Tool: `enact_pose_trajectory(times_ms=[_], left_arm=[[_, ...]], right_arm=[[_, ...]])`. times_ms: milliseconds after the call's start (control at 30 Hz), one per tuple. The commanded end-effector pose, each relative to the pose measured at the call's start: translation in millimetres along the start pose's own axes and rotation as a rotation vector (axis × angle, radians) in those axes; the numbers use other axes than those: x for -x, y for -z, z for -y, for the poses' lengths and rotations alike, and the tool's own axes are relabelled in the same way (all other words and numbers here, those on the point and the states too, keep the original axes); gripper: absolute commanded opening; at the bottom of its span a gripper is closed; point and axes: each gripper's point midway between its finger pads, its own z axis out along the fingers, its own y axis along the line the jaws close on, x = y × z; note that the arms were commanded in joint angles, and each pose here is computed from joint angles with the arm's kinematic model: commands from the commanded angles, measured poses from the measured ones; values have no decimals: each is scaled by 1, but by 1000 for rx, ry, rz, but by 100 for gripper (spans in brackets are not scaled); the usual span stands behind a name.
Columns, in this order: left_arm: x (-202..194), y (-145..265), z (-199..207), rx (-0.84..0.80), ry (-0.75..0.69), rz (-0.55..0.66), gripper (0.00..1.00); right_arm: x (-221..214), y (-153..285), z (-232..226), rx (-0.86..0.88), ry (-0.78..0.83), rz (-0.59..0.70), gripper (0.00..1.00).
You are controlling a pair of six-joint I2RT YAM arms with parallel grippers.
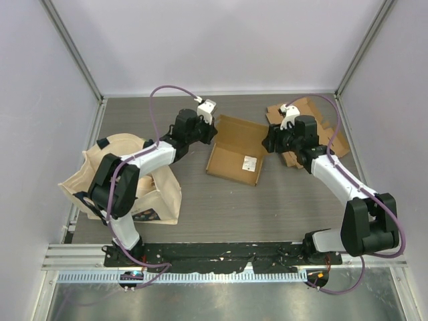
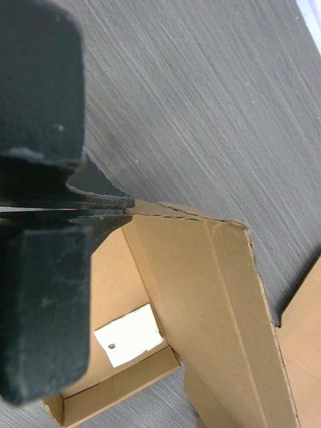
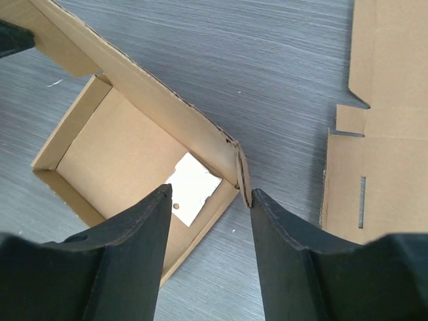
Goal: Fold the paper box
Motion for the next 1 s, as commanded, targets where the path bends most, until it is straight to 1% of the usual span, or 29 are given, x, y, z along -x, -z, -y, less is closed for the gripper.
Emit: enact_pose_trajectory(times_ms=[0, 33, 67, 167, 233, 267, 333, 367, 400, 467, 567, 600, 700, 733, 800, 833, 900, 967], left_arm=[[40, 10, 1, 1, -52, 116, 0], [40, 10, 1, 2, -53, 115, 0], [37, 10, 0, 4, -53, 109, 0], [34, 10, -1, 3, -59, 101, 0], [34, 9, -1, 4, -56, 101, 0], [33, 9, -1, 4, -54, 100, 0], [35, 8, 1, -2, -42, 102, 0], [36, 7, 1, -3, -37, 104, 0], [35, 6, 1, -3, -28, 100, 0], [34, 3, 0, 0, -5, 86, 3], [31, -4, 0, -19, 15, 54, 8], [38, -5, 1, -28, 16, 59, 11], [34, -8, 0, -33, 21, 40, 15], [35, -8, -1, -32, 20, 42, 20], [36, -10, -1, -33, 8, 43, 23], [39, -10, -1, -33, 6, 45, 26], [43, -13, -4, -31, -5, 47, 28], [39, -16, -3, -35, -8, 29, 28]], right_arm=[[10, 1, -10, 155, 8, 51, 50], [15, -1, -12, 182, 14, 76, 48], [15, -1, -8, 179, 8, 74, 43], [14, -1, -5, 166, 18, 71, 37], [13, -2, -1, 145, 15, 69, 27], [13, -3, 0, 136, 15, 69, 20], [13, -3, 5, 105, 16, 72, 11], [12, -3, 6, 100, 21, 72, 3], [14, -2, 7, 89, 30, 84, 1], [16, -1, 12, 66, 62, 91, 1], [18, -2, 8, 97, 86, 88, 1], [18, -2, 6, 108, 90, 89, 1], [16, -5, 5, 121, 101, 83, 1], [15, -5, 5, 124, 105, 77, 1], [15, -6, 2, 147, 108, 75, 1], [16, -6, 1, 153, 110, 78, 1], [17, -5, -2, 164, 113, 80, 1], [17, -5, -1, 159, 113, 79, 1]])
